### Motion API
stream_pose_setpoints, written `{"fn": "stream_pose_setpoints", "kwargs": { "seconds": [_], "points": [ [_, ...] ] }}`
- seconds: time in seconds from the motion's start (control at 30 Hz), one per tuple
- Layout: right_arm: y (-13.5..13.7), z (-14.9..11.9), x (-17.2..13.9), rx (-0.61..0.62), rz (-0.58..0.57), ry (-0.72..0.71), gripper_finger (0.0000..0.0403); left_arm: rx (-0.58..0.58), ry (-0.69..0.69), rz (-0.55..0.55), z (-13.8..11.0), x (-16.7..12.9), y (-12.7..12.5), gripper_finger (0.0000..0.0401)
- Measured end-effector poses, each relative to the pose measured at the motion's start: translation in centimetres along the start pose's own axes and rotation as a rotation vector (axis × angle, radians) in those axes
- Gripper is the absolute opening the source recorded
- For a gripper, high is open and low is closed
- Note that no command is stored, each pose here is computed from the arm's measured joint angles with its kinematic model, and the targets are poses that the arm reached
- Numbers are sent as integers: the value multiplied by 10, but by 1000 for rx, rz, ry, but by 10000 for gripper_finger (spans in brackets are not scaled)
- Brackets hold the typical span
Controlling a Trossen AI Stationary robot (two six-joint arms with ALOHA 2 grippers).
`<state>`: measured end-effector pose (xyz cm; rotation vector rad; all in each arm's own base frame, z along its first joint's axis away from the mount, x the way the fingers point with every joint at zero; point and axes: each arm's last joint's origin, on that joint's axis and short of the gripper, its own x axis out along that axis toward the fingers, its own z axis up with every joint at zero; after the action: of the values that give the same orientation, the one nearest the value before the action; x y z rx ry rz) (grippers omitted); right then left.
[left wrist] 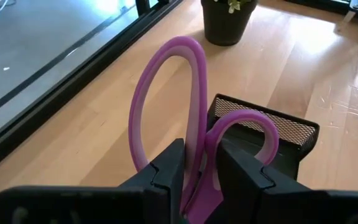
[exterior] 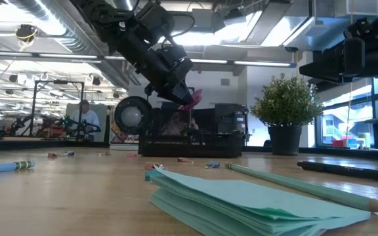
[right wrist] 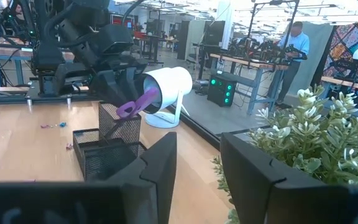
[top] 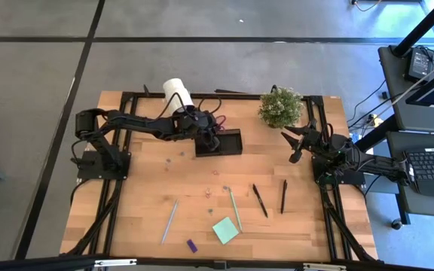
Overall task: Pick and place office supplies into organizer
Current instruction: Put the pink scissor into the black desk organizer
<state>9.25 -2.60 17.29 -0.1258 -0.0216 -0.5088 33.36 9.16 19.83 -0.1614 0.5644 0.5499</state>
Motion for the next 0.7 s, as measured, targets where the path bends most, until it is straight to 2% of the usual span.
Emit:
{"fn": "stream_pose_setpoints", "kwargs": {
  "seconds": [0.43, 0.7],
  "points": [
    [0, 0, 0, -2, 0, 0, 129, 3, 2, -10, -1, -1, -2, 121],
    [0, 0, 0, -2, 0, 0, 129, 93, -5, -33, -2, -5, -13, 131]
  ]
}}
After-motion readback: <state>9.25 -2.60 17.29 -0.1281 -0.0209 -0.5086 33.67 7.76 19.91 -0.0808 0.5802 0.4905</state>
